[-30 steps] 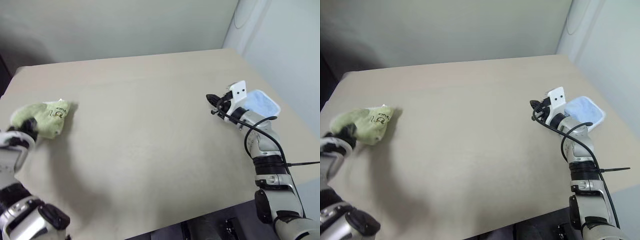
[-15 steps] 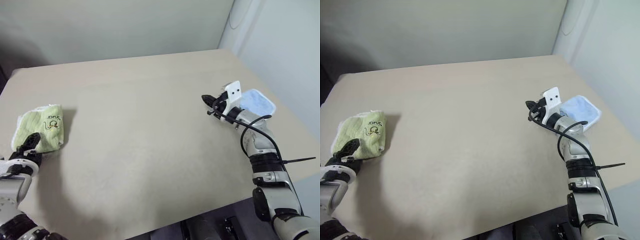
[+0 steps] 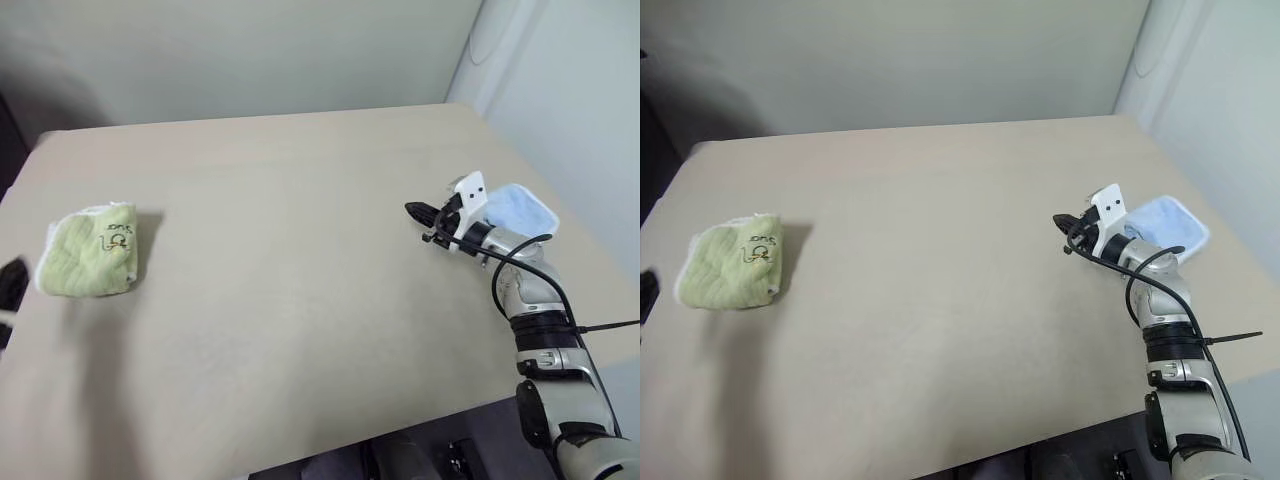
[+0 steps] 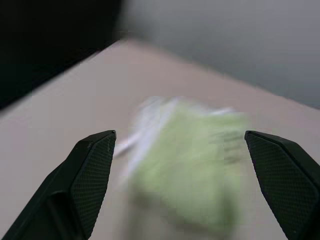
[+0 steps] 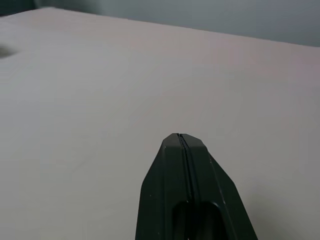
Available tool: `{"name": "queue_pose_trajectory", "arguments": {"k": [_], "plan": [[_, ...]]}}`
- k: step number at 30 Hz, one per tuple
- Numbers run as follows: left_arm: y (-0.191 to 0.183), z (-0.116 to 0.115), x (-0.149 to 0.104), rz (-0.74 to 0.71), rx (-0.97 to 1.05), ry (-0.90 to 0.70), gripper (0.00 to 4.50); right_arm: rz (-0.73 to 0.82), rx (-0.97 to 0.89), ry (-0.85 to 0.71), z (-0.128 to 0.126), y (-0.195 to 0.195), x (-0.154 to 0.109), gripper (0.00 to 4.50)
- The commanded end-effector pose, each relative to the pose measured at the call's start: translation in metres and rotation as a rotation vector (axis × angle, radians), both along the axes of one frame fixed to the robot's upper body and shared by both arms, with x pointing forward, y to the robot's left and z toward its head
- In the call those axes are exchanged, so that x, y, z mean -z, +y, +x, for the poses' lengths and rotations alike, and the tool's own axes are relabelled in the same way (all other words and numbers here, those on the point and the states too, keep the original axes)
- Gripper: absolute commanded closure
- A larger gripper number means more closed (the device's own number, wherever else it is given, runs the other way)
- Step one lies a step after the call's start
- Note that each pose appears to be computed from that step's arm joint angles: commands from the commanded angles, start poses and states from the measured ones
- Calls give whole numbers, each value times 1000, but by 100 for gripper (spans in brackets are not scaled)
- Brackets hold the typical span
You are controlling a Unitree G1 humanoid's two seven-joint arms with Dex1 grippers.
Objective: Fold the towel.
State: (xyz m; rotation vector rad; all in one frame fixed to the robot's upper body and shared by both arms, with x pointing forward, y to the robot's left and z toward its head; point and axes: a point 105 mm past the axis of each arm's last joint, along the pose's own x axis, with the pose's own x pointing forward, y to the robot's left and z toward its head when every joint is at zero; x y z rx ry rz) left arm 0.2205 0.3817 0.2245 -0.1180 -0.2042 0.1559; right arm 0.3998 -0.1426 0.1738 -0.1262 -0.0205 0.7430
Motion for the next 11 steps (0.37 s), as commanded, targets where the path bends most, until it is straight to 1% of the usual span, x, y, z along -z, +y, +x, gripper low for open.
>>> {"name": "queue_pose_trajectory", "arguments": {"k": [1, 4, 6, 9, 11], "plan": [[-58, 23, -11, 159, 224, 4, 2, 7, -68, -24, -4, -2, -17, 450], [-101, 41, 8, 246, 378, 76, 2, -28, -103, -6, -9, -3, -11, 450], [-112, 46, 24, 267, 424, 119, 2, -31, -106, -7, -12, -4, -11, 450], [-122, 53, 43, 228, 474, 156, 2, -34, -82, -13, -15, -11, -10, 450], [-129, 57, 50, 210, 502, 168, 2, -37, -57, -13, -17, -16, -8, 450]]}}
